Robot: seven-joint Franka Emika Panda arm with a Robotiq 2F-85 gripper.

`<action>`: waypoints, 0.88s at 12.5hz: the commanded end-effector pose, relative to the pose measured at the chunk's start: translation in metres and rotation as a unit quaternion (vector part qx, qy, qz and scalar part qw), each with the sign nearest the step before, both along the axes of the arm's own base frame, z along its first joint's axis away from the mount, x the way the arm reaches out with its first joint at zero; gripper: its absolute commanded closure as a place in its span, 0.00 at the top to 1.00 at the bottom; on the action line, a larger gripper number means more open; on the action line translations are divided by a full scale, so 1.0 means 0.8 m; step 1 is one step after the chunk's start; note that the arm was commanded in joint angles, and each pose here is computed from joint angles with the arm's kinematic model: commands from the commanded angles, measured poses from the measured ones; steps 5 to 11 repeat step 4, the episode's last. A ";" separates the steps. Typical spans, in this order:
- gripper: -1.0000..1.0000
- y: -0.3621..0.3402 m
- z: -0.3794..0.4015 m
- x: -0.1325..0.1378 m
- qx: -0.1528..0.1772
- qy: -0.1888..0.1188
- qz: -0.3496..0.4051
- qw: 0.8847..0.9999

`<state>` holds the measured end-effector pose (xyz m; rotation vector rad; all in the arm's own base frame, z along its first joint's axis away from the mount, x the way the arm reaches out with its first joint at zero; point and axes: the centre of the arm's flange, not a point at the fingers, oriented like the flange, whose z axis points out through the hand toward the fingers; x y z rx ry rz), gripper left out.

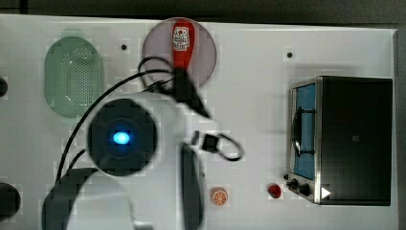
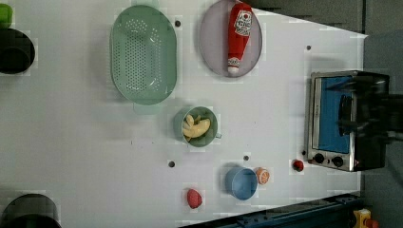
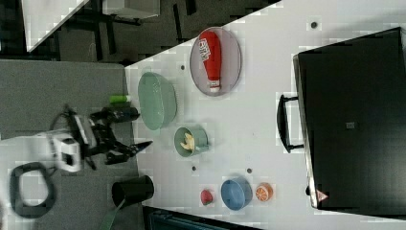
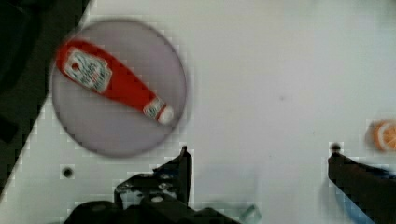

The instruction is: Pick Banana and place it in mug.

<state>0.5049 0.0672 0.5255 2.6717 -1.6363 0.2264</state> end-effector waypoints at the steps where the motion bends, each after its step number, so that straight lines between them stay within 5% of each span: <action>1: 1.00 -0.084 0.040 0.005 0.005 0.014 0.072 0.997; 4: 1.00 -0.127 0.067 -0.005 0.010 0.050 0.099 0.994; 11: 1.00 -0.127 0.067 -0.005 0.010 0.050 0.099 0.994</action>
